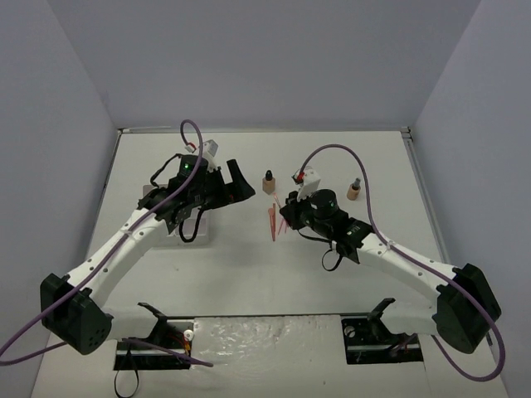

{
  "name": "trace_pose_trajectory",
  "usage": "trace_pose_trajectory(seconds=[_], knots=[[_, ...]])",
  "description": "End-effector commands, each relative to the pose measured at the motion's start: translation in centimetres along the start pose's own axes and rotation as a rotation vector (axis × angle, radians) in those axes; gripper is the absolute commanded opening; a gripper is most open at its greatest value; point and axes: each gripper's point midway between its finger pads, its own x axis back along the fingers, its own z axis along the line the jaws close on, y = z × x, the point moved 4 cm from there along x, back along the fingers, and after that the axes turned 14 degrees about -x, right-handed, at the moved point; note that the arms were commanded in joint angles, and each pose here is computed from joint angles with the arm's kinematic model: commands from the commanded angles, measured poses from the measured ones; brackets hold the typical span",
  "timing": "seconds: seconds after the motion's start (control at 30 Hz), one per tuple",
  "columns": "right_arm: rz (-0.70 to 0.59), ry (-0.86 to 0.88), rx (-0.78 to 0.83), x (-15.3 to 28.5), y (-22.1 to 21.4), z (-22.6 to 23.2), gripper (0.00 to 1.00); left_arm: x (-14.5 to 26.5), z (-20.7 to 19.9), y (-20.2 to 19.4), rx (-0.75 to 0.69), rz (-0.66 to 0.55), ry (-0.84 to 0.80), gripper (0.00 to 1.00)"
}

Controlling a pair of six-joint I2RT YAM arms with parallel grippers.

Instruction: Organize the makeup

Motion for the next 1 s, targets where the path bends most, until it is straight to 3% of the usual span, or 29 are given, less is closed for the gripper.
trace_pose_trajectory(seconds=[0.0, 0.23, 0.33, 0.47, 0.67, 0.8, 0.87, 0.97], knots=[[-0.123, 0.223, 0.026, 0.7, 3.9, 4.9, 0.0, 0.8, -4.8, 3.8, 0.025, -0.117, -0.165, 0.96], [-0.147, 0.304, 0.003, 1.0, 4.9, 6.8, 0.0, 0.2, -6.3, 3.6, 0.032, -0.12, -0.185, 0.85], [-0.151, 0.321, -0.007, 1.1, 5.1, 7.2, 0.0, -0.4, -7.0, 3.1, 0.028, -0.109, -0.199, 0.7], [-0.158, 0.338, -0.031, 1.2, 5.2, 7.4, 0.0, -1.1, -7.4, 2.6, 0.024, -0.099, -0.211, 0.4], [-0.162, 0.353, -0.058, 1.4, 5.2, 7.6, 0.0, -1.8, -7.8, 2.2, 0.026, -0.091, -0.225, 0.21], [-0.165, 0.348, -0.06, 1.3, 5.3, 7.6, 0.01, -1.8, -8.0, 2.3, 0.015, -0.096, -0.236, 0.0], [-0.163, 0.331, -0.064, 1.2, 5.2, 7.4, 0.11, -1.7, -7.9, 2.3, 0.002, -0.099, -0.228, 0.0], [-0.161, 0.28, -0.066, 1.0, 5.0, 6.6, 0.46, -1.6, -7.1, 2.2, -0.036, -0.107, -0.185, 0.0]])
